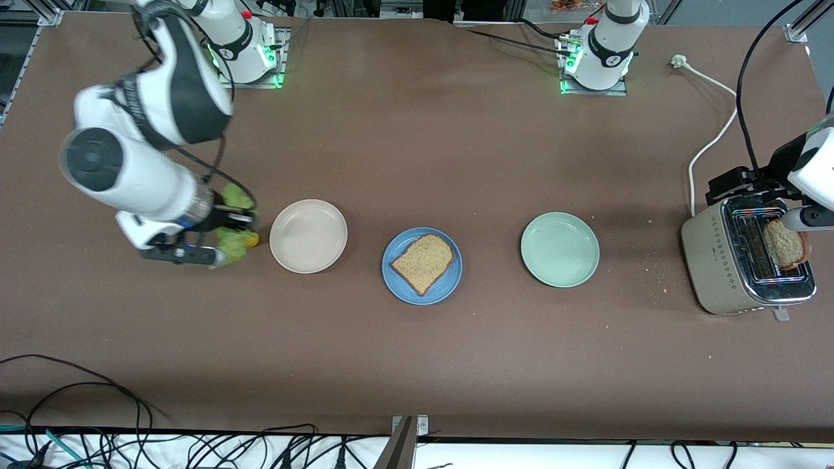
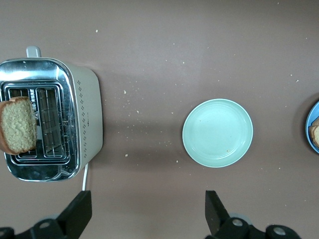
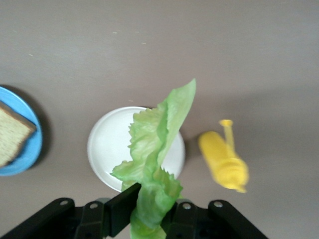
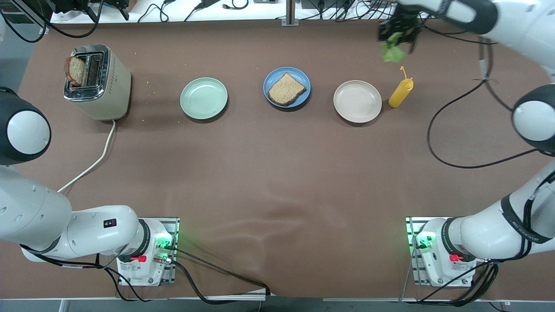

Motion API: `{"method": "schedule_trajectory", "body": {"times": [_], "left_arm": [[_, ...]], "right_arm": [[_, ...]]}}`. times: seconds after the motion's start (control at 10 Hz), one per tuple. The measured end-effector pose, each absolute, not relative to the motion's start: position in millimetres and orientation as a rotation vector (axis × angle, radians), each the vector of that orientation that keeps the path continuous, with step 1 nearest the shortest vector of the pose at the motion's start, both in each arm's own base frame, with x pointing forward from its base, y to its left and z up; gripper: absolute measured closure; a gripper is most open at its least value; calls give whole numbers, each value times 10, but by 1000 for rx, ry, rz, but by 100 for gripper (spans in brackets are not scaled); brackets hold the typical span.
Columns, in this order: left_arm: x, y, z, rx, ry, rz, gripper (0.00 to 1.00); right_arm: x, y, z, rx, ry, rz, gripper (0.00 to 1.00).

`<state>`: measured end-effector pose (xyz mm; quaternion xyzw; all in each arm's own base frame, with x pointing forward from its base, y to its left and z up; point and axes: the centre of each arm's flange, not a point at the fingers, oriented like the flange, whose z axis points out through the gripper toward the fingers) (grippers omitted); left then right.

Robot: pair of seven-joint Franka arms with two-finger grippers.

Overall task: Make sandwich in blue plate with both arms
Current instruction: 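Carry the lettuce with the right gripper over the bread slice, then open the right gripper to drop the lettuce onto the bread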

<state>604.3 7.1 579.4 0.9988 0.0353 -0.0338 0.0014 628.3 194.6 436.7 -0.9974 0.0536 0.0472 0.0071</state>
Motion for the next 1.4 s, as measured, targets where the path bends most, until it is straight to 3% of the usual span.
{"method": "schedule_trajectory", "body": {"times": [0.4, 0.7, 1.2, 1.4], "left_arm": [[6044, 72, 5798, 3135, 111, -106, 0], [6044, 66, 5797, 3135, 109, -107, 0], [6044, 67, 5798, 3135, 109, -107, 0], [6044, 67, 5798, 3135, 109, -107, 0]], "right_arm": [[6254, 3195, 3605, -2977, 433, 23, 87], [6017, 4049, 2920, -2862, 604, -56, 87], [5909, 4586, 2413, -2550, 819, -244, 87], [5750, 4770, 2141, -2527, 819, -239, 84]]}}
